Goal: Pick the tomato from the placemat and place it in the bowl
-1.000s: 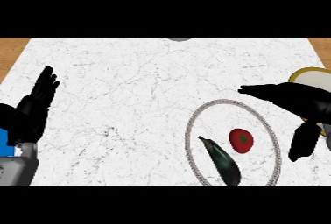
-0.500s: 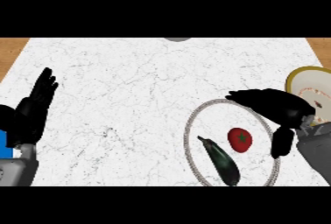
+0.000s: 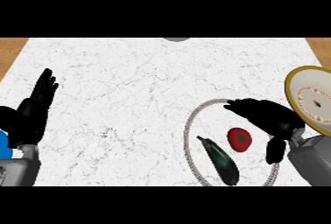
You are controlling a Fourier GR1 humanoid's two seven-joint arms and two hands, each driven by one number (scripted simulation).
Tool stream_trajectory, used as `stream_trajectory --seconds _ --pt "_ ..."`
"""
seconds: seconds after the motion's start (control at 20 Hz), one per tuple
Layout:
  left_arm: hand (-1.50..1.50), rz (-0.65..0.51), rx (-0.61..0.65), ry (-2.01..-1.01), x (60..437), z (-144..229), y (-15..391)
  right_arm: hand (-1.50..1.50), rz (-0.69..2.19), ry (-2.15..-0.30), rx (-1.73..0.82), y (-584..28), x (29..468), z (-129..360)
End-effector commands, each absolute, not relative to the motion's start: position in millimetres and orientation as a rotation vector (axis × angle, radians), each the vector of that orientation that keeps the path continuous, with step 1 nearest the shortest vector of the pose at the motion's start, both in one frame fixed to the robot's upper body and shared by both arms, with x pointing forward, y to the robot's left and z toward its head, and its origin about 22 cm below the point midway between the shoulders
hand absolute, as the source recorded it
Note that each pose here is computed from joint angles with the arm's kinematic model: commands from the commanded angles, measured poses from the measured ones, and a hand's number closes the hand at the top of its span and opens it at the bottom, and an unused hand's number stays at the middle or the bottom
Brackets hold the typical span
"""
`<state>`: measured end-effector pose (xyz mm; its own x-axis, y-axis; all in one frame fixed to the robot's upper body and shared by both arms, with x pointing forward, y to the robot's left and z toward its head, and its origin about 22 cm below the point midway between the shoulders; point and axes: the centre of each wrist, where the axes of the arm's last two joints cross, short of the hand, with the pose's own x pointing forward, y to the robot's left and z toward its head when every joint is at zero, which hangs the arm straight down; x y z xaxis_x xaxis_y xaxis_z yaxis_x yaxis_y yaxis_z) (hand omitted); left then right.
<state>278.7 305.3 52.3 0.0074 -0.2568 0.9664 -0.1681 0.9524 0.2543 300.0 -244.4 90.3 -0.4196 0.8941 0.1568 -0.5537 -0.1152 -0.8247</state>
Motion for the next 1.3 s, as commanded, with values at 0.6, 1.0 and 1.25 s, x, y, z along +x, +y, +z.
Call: stream_trajectory --seconds 0.6,1.0,1.25 --pt "0.0 -0.079 0.332 -1.572 280.2 62.1 307.9 -1.5 1.717 -1.015 -0.485 -235.5 281.1 31.2" --pt "0.0 -0.071 0.331 -1.574 275.9 54.8 307.9 1.5 1.743 -0.963 -0.358 -218.3 311.8 29.5" --pt "0.0 -0.078 0.316 -1.576 271.9 50.6 309.4 1.5 1.742 -1.051 -0.352 -206.2 316.1 7.2"
